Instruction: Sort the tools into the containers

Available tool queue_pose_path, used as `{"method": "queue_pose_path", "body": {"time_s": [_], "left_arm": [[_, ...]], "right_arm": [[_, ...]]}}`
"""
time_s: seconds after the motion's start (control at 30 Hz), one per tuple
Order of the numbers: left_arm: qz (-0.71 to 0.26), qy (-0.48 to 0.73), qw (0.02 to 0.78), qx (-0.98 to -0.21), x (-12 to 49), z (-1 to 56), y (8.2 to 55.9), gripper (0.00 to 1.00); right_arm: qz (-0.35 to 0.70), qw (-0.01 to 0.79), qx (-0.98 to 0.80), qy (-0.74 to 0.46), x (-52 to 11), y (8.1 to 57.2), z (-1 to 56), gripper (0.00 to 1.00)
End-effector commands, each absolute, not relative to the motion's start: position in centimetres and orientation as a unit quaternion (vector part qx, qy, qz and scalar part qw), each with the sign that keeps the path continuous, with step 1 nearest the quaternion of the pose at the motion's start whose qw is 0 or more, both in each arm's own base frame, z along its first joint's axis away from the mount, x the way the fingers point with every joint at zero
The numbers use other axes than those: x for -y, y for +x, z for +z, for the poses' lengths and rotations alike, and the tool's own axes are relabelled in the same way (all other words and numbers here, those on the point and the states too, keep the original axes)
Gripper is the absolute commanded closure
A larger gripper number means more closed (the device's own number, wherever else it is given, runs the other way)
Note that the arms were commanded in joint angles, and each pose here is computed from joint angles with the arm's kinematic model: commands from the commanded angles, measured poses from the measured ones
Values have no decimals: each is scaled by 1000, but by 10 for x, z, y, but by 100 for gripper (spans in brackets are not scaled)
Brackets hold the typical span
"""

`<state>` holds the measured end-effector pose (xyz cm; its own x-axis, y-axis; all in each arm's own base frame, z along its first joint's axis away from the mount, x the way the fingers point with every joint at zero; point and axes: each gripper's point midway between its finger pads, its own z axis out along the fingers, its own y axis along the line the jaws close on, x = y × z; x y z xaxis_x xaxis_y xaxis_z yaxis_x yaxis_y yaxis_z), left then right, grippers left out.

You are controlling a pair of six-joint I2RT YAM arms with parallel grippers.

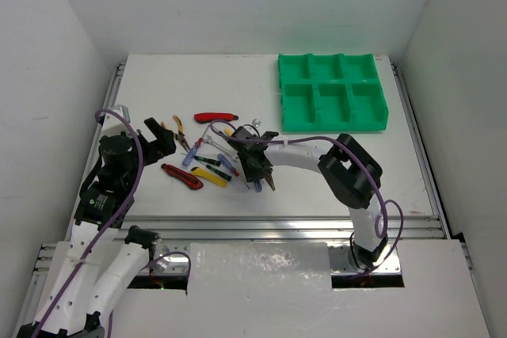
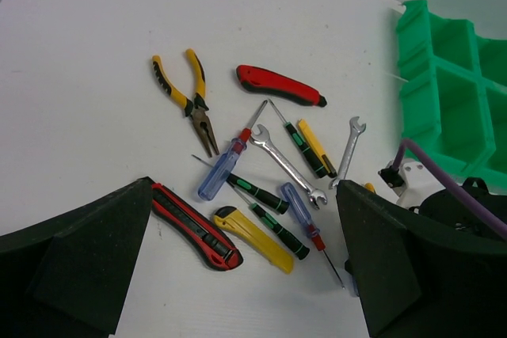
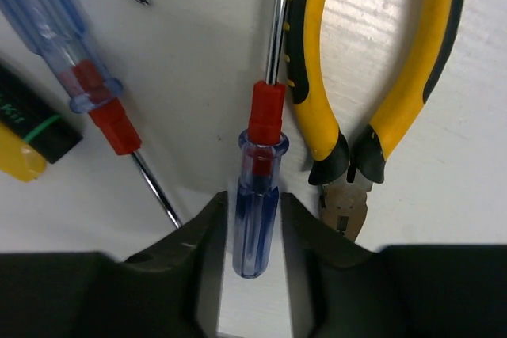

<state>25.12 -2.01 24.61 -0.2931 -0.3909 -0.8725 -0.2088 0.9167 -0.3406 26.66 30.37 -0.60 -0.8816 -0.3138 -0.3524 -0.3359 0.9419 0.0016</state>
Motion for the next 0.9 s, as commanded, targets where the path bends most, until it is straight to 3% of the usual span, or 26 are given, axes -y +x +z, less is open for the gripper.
{"method": "queue_pose_path", "body": {"time_s": [0.0,0.13,0.17,0.2,0.4,0.6,0.87], "left_arm": [[-90,-184,587,-783,20,260,256,0],[-90,-183,586,-784,21,260,256,0],[-90,-183,586,-785,21,259,256,0],[-90,-183,585,-785,21,259,256,0],[-90,-183,586,-785,21,259,256,0],[-91,-183,585,-785,21,259,257,0],[-106,-166,590,-783,28,263,256,0]], "right_arm": [[41,177,-972,-151,-305,265,-11,68],[36,176,-972,-152,-301,260,-14,80],[39,178,-971,-153,-302,260,-11,91],[47,189,-969,-153,-305,261,0,95],[91,247,-952,-157,-309,266,60,96],[98,325,-932,-129,-274,297,128,96],[65,427,-897,-98,-196,420,170,96]]}}
